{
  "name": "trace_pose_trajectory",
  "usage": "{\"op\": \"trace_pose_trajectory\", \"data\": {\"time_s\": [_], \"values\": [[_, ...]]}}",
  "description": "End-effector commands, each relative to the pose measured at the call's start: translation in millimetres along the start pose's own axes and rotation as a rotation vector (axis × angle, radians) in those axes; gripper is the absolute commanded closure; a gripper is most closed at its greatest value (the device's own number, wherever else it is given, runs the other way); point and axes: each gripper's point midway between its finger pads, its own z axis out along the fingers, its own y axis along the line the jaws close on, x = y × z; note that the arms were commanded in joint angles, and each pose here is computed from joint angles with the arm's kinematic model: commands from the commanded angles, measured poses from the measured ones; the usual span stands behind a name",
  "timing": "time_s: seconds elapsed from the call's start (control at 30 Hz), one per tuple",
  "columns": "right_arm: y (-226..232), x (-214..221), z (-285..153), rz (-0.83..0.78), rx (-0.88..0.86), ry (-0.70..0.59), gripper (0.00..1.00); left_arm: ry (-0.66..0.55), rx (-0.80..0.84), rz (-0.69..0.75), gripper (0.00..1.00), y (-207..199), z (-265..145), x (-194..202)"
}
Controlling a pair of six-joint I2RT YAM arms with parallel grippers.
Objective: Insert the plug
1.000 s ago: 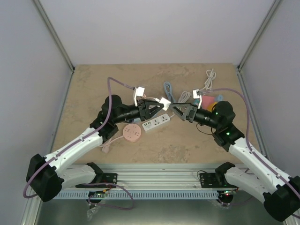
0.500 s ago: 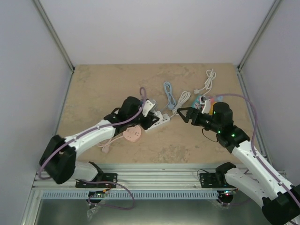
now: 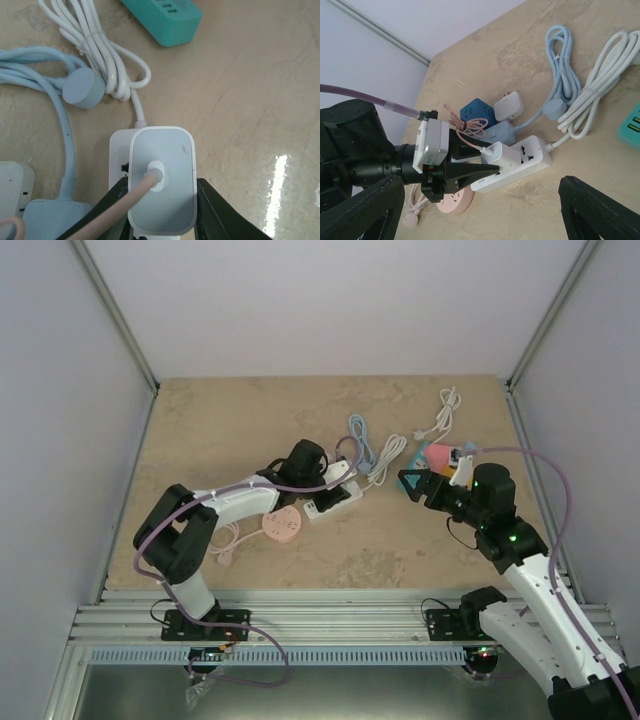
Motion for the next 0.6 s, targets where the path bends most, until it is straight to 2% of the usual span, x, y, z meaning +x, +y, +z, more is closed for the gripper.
{"op": "trace_pose_trajectory", "data": {"time_s": [0.0, 0.57], "values": [[-11, 8, -2, 0.011, 0.025, 0.014, 0.15, -0.02, -0.023, 0.091, 0.79, 6, 5, -6], [-17, 13, 0, 0.042, 0.031, 0.028, 0.15, 0.051, -0.053, 0.091, 0.78, 10, 27, 5]]}}
